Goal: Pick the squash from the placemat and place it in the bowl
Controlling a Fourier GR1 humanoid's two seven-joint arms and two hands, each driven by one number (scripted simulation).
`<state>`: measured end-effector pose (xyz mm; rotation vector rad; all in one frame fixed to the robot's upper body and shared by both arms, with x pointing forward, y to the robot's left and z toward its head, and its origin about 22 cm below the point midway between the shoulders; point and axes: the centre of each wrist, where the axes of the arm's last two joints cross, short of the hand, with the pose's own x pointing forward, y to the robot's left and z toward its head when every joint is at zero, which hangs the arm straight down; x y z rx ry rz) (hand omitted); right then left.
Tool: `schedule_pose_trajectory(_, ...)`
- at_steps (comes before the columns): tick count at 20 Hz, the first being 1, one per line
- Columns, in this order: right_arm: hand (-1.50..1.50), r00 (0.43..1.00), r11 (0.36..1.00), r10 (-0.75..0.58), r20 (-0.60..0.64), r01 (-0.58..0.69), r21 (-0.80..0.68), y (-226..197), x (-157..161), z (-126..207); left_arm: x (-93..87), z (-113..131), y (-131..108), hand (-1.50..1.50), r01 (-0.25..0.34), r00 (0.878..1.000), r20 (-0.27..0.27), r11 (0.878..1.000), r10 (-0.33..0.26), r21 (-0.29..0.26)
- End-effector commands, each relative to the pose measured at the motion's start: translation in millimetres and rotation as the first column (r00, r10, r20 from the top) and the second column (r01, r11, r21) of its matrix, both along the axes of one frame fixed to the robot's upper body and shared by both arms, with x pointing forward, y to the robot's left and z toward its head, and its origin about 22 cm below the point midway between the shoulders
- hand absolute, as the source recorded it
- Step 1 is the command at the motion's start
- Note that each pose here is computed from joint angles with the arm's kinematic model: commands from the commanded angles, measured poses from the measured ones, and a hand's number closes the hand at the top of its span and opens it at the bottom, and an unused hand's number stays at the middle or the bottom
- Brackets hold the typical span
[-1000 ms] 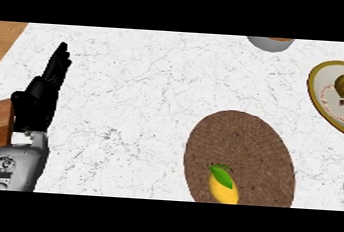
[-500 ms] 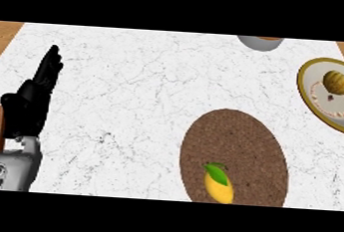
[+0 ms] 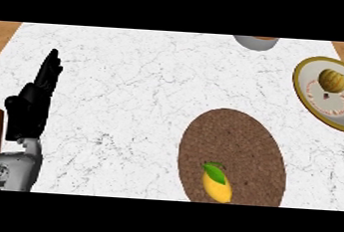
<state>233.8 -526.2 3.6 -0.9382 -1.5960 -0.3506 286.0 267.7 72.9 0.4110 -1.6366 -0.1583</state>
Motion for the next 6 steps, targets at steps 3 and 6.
schedule_pose_trajectory(3,-1.50,1.000,1.000,0.021,0.018,-0.021,-0.004,8.8,-40.8,-21.1,-18.4,-9.7,-0.6,0.00,0.021,1.000,0.000,1.000,-0.021,-0.008)
schedule_pose_trajectory(6,-1.50,0.999,0.999,0.034,0.021,-0.034,0.001,40.3,-32.6,-7.2,13.7,17.2,0.7,0.00,0.006,1.000,0.006,1.000,-0.006,0.004)
